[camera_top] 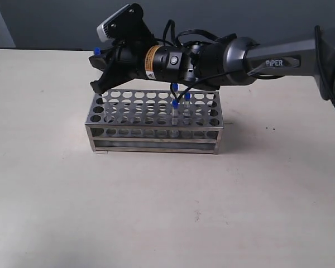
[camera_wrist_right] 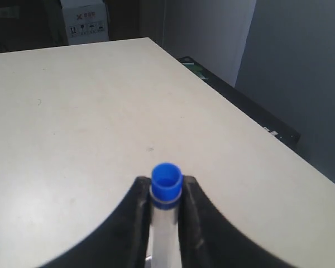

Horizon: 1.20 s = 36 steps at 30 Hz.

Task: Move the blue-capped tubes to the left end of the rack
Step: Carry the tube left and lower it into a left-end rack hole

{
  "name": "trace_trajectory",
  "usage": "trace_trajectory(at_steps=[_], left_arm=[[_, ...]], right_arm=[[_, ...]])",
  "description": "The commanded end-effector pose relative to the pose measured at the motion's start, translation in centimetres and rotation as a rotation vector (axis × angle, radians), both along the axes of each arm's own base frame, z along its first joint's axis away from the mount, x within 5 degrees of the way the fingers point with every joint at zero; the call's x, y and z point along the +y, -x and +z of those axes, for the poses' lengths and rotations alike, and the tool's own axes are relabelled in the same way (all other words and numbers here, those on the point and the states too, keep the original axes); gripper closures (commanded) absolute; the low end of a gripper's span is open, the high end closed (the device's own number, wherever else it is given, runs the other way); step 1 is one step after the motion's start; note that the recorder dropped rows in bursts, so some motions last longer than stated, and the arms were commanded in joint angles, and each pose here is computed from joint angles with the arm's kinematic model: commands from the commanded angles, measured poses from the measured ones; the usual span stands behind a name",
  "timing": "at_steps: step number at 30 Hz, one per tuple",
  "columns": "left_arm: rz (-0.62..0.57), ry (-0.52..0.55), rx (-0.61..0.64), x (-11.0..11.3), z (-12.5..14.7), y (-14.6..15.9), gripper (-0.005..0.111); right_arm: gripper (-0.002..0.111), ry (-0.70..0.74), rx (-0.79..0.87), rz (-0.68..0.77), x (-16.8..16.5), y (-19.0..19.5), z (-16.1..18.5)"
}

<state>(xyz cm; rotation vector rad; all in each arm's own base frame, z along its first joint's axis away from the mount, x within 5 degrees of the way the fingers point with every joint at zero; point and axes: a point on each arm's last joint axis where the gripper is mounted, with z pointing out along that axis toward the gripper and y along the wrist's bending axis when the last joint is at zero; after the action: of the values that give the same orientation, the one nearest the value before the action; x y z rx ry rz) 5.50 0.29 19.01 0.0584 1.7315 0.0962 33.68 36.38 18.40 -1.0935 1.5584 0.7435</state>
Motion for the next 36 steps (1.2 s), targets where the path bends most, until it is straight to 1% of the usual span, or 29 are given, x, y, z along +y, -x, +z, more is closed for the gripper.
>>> trace_trajectory(at_steps=[1, 14, 29, 30, 32, 34, 36], left_arm=[[-0.008, 0.004, -0.011, -0.1, 0.2, 0.0, 0.106], [-0.008, 0.004, -0.011, -0.1, 0.2, 0.0, 0.106], [-0.008, 0.004, -0.011, -0.1, 0.2, 0.0, 0.106], [-0.008, 0.004, -0.011, -0.1, 0.2, 0.0, 0.106], [-0.008, 0.004, -0.011, -0.1, 0.2, 0.0, 0.106], [-0.008, 0.004, -0.011, -0.1, 0.2, 0.0, 0.106], [-0.008, 0.004, -0.011, -0.1, 0.2, 0.0, 0.106]], right_arm=[[0.109, 0.006, 0.005, -0.005, 0.1, -0.1, -0.2], [0.109, 0.045, 0.088, -0.014, 0.3, -0.3, -3.6], [0.109, 0.086, 0.132, -0.015, 0.2, -0.2, -4.3], [0.108, 0.087, 0.13, -0.014, 0.2, -0.2, -4.3], [0.101, 0.089, 0.129, -0.013, 0.2, -0.2, -4.3], [0.09, 0.091, 0.127, -0.011, 0.2, -0.1, -4.3], [0.082, 0.091, 0.127, -0.011, 0.2, -0.1, -4.3]])
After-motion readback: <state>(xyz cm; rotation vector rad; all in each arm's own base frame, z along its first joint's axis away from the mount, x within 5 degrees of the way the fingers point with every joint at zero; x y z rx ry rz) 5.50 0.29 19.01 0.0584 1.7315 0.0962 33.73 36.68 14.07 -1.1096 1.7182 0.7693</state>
